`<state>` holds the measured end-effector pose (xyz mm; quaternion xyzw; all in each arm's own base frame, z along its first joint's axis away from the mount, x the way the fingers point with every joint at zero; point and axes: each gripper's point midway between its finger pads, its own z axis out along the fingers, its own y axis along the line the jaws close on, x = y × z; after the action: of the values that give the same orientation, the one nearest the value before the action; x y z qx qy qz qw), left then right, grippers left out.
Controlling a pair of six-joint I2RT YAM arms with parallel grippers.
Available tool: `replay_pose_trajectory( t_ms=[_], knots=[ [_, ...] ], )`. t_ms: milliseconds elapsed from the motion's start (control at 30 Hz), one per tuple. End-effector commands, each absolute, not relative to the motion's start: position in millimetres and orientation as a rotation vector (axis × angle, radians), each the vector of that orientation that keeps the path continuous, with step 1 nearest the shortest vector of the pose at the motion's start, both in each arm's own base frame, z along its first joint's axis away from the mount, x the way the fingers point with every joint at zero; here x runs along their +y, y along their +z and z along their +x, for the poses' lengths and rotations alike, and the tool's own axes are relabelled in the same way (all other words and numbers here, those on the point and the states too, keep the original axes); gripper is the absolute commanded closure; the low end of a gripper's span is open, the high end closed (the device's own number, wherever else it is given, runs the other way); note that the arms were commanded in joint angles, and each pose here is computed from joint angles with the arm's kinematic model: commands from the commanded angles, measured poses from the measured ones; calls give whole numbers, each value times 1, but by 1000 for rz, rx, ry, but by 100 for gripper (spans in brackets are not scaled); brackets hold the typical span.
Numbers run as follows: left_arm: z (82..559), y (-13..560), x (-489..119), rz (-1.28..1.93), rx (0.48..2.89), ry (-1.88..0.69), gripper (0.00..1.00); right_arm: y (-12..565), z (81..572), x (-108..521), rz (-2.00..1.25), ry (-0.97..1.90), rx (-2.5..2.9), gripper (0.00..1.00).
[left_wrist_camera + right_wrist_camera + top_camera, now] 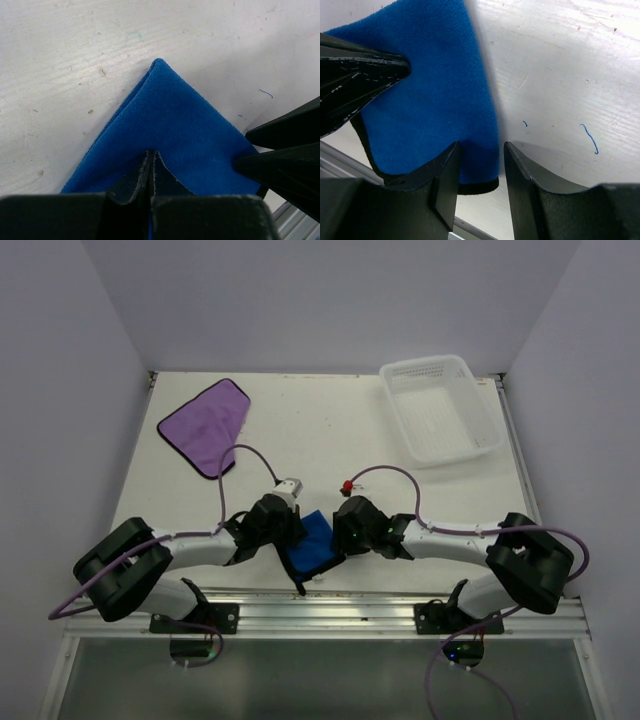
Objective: Roll the towels
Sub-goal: Roll the towel
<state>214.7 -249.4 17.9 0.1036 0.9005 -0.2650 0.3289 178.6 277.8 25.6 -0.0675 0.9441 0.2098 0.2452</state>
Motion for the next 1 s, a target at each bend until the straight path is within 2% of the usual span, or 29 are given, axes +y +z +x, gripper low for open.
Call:
replay_pose_trajectory(
  t_ms=[0, 133, 367, 833, 967],
  knots=[
    [215, 14, -250, 250, 2376, -695, 100, 37, 179, 284, -100, 632, 2579, 57],
    [220, 14, -247, 216, 2371, -664, 100, 38, 172, 280, -78, 634, 2610, 51],
    [221, 13, -244, 197, 2382, -643, 100, 33, 164, 263, -37, 587, 2632, 48],
    [223, 14, -243, 193, 2379, -626, 100, 22, 163, 274, -35, 644, 2644, 53],
    [223, 14, -243, 191, 2378, -623, 100, 20, 162, 277, -32, 664, 2647, 57]
  ],
)
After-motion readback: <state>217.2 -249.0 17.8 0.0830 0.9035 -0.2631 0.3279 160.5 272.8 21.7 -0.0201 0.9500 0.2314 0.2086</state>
